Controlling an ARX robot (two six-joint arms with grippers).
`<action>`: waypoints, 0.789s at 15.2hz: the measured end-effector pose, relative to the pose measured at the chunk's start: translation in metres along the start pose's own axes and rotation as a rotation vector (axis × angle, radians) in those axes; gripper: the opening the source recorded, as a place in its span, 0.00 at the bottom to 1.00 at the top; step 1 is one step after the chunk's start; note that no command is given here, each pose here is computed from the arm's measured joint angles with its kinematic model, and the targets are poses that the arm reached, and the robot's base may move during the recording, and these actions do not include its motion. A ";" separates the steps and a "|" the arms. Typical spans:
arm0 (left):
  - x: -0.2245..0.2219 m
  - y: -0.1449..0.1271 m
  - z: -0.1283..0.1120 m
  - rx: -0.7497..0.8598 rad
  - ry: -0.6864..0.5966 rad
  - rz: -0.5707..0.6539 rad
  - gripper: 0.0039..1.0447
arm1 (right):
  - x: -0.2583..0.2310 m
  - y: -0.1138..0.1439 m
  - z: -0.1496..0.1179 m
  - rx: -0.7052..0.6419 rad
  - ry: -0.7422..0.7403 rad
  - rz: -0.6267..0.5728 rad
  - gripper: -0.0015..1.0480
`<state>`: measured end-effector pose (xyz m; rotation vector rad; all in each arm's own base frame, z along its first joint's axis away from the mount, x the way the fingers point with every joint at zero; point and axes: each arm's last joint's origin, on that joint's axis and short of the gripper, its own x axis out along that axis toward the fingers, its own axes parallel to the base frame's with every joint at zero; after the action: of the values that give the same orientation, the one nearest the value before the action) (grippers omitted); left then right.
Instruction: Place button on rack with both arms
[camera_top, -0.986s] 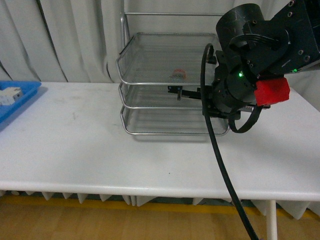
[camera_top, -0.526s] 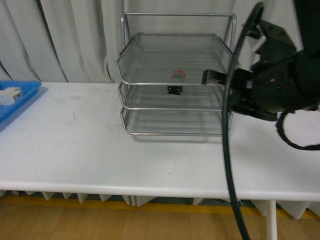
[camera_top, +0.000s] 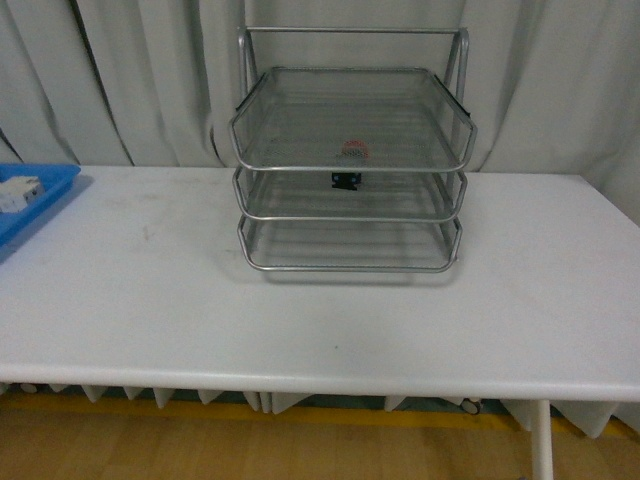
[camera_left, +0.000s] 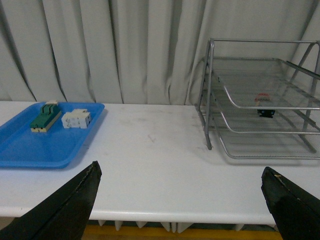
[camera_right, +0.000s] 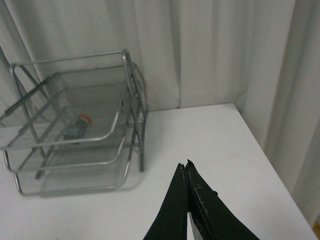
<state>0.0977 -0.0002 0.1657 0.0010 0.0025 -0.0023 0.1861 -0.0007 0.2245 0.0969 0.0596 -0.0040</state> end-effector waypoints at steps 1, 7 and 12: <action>0.000 0.000 0.000 0.000 -0.001 0.000 0.94 | -0.016 0.000 -0.004 -0.040 -0.001 0.003 0.02; 0.000 0.000 0.000 0.000 0.000 0.000 0.94 | -0.047 -0.003 -0.032 -0.090 -0.057 0.006 0.02; 0.000 0.000 0.000 0.000 0.000 0.000 0.94 | -0.060 -0.004 -0.047 -0.090 -0.058 0.006 0.02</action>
<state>0.0977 -0.0002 0.1657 0.0010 0.0021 -0.0019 0.1234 0.0000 0.1809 0.0067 0.0017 0.0015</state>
